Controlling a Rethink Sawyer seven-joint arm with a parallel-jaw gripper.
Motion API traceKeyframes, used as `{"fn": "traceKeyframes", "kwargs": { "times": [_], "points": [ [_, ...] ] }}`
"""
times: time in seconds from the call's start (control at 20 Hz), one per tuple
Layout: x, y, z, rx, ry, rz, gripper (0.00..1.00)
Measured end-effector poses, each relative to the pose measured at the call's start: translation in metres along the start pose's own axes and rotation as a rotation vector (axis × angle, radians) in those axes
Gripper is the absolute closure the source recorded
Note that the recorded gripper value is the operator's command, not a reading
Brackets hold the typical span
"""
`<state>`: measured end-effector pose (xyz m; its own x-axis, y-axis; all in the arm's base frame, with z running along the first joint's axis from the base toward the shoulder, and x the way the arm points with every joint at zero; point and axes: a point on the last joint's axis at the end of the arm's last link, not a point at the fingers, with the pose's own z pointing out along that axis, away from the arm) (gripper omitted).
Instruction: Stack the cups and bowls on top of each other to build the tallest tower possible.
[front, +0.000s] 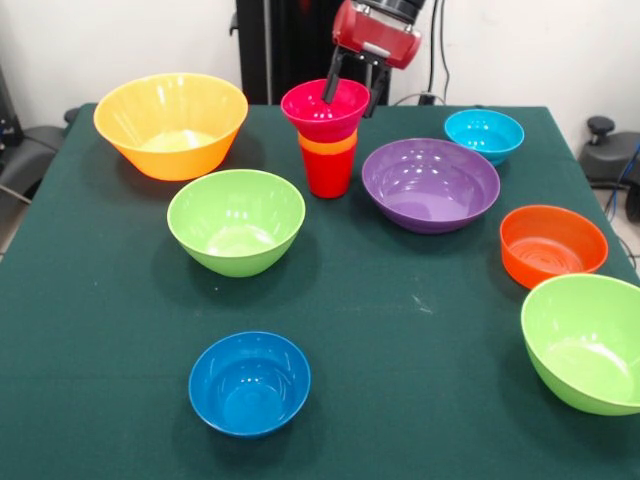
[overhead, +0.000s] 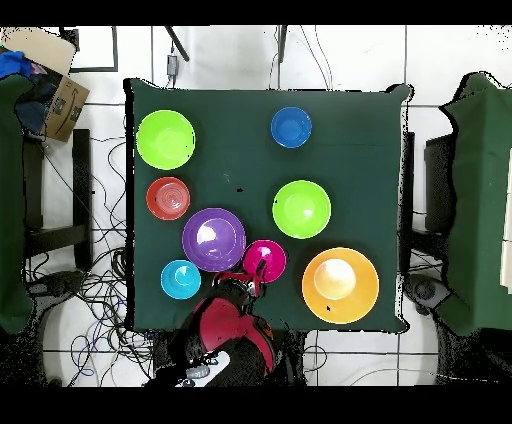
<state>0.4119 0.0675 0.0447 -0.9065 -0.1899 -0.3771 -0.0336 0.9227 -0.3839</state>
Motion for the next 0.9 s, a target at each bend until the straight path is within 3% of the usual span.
{"fn": "traceKeyframes", "kwargs": {
  "times": [0.35,0.9],
  "points": [
    [-0.008,-0.001,-0.004,-0.004,-0.018,0.010,0.00],
    [-0.036,-0.005,-0.021,-0.014,-0.087,0.048,0.00]
  ]
}}
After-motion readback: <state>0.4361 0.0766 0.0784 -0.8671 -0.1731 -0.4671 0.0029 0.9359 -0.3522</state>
